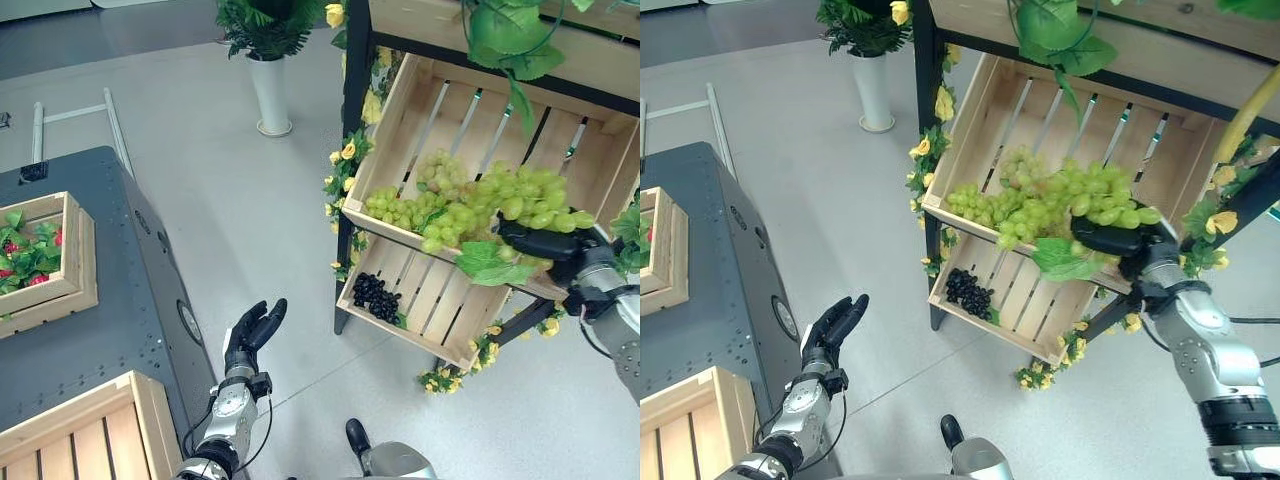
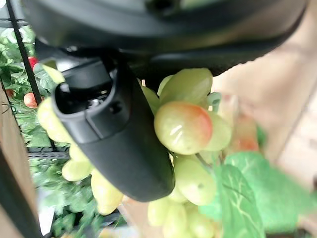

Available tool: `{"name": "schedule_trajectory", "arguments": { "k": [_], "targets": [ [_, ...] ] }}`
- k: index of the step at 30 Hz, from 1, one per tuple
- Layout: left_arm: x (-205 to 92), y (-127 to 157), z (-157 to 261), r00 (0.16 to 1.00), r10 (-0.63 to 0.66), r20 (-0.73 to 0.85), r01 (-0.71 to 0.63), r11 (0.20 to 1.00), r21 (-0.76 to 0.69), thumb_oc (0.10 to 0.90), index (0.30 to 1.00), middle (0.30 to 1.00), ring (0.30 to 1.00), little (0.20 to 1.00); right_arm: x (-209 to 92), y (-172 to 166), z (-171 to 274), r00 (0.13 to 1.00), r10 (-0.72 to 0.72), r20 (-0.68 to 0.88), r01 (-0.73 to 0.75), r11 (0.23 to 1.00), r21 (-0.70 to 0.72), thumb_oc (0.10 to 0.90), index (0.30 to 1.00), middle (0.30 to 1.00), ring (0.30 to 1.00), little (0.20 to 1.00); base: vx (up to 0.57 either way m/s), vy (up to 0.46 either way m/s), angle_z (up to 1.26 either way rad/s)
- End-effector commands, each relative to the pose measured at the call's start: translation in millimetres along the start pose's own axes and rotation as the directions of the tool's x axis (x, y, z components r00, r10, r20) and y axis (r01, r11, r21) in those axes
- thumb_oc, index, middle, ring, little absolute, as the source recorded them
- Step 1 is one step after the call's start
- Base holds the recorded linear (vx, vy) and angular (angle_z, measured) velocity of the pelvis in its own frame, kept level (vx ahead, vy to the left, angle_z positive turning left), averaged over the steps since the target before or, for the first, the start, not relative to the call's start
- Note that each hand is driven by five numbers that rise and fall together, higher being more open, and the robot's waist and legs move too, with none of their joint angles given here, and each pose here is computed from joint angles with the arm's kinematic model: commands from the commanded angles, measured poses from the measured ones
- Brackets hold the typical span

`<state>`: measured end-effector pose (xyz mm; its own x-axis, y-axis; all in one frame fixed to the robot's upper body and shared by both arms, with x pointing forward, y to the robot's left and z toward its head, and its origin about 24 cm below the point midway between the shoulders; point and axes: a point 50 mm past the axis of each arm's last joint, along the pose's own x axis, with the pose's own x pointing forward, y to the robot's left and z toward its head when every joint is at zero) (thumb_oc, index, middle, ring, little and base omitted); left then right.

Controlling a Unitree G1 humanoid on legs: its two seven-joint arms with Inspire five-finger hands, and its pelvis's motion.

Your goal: Pick up the fruits from the basket on one side to the basket on the other side

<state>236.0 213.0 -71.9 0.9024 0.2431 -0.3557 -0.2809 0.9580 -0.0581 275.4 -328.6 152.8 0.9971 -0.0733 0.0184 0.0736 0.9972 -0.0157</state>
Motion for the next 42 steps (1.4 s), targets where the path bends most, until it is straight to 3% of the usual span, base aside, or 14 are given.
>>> {"name": "schedule_trajectory", "arguments": {
  "k": [1, 10, 15, 21, 22, 23, 34, 36, 38, 42],
  "targets": [
    [11.2, -11.8, 42.2, 0.975, -0.099, 0.198, 0.089, 0.994, 0.06, 0.8, 0.9, 0.9, 0.9, 0.9, 5.3, -22.8, 122.5, 0.851, -0.13, 0.509, 0.161, 0.987, -0.016, 0.4, 0.3, 0.3, 0.3, 0.3, 0.03, -0.003, -0.07],
    [11.3, -10.6, 40.2, 0.977, -0.104, 0.186, 0.094, 0.994, 0.064, 0.8, 0.9, 0.9, 0.9, 0.9, 11.5, -37.8, 128.6, 0.85, -0.219, 0.479, 0.376, 0.889, -0.26, 0.4, 0.3, 0.3, 0.3, 0.3, -0.01, -0.017, 0.06],
    [13.6, -13.1, 45.3, 0.973, -0.117, 0.201, 0.106, 0.992, 0.067, 0.8, 0.9, 0.9, 0.9, 0.9, 21.5, -34.9, 118.2, 0.895, -0.204, 0.396, 0.368, 0.84, -0.399, 0.4, 0.3, 0.3, 0.3, 0.3, -0.05, -0.028, 0.03],
    [13.3, -13.7, 45.0, 0.97, -0.14, 0.201, 0.127, 0.989, 0.078, 0.8, 0.9, 0.9, 0.9, 0.9, 32.3, -32.7, 101.4, 0.965, -0.144, 0.219, 0.242, 0.809, -0.535, 0.4, 0.3, 0.3, 0.3, 0.3, 0.0, -0.005, 0.01],
    [13.8, -14.3, 45.6, 0.969, -0.142, 0.202, 0.128, 0.988, 0.081, 0.8, 0.9, 0.9, 0.9, 0.9, 34.5, -30.9, 97.0, 0.972, -0.138, 0.189, 0.222, 0.796, -0.563, 0.645, 0.667, 0.667, 0.667, 0.667, 0.0, 0.0, 0.0],
    [14.2, -15.1, 46.0, 0.968, -0.144, 0.204, 0.129, 0.988, 0.081, 0.8, 0.9, 0.9, 0.9, 0.9, 36.6, -30.0, 93.7, 0.978, -0.132, 0.164, 0.205, 0.774, -0.599, 0.8, 0.9, 0.9, 0.9, 0.9, 0.0, 0.0, 0.0],
    [15.3, -18.6, 46.1, 0.968, -0.157, 0.197, 0.146, 0.987, 0.07, 0.8, 0.9, 0.9, 0.9, 0.9, 37.4, -27.2, 87.9, 0.983, -0.132, 0.129, 0.185, 0.693, -0.697, 0.8, 0.9, 0.9, 0.9, 0.9, 0.0, 0.0, 0.0],
    [15.0, -19.2, 45.2, 0.969, -0.155, 0.192, 0.146, 0.987, 0.065, 0.8, 0.9, 0.9, 0.9, 0.9, 36.1, -28.2, 85.9, 0.979, -0.154, 0.132, 0.201, 0.66, -0.724, 0.8, 0.9, 0.9, 0.9, 0.9, 0.0, 0.0, 0.0],
    [14.4, -19.2, 43.8, 0.97, -0.151, 0.189, 0.143, 0.988, 0.059, 0.8, 0.9, 0.9, 0.9, 0.9, 32.6, -34.4, 86.2, 0.969, -0.198, 0.149, 0.234, 0.525, -0.818, 0.8, 0.9, 0.9, 0.9, 0.9, 0.0, 0.0, 0.0],
    [13.7, -18.5, 43.4, 0.97, -0.153, 0.19, 0.144, 0.988, 0.057, 0.8, 0.9, 0.9, 0.9, 0.9, 29.7, -36.8, 91.1, 0.964, -0.215, 0.159, 0.244, 0.469, -0.849, 0.8, 0.9, 0.9, 0.9, 0.9, 0.0, 0.0, 0.0]
  ]
}}
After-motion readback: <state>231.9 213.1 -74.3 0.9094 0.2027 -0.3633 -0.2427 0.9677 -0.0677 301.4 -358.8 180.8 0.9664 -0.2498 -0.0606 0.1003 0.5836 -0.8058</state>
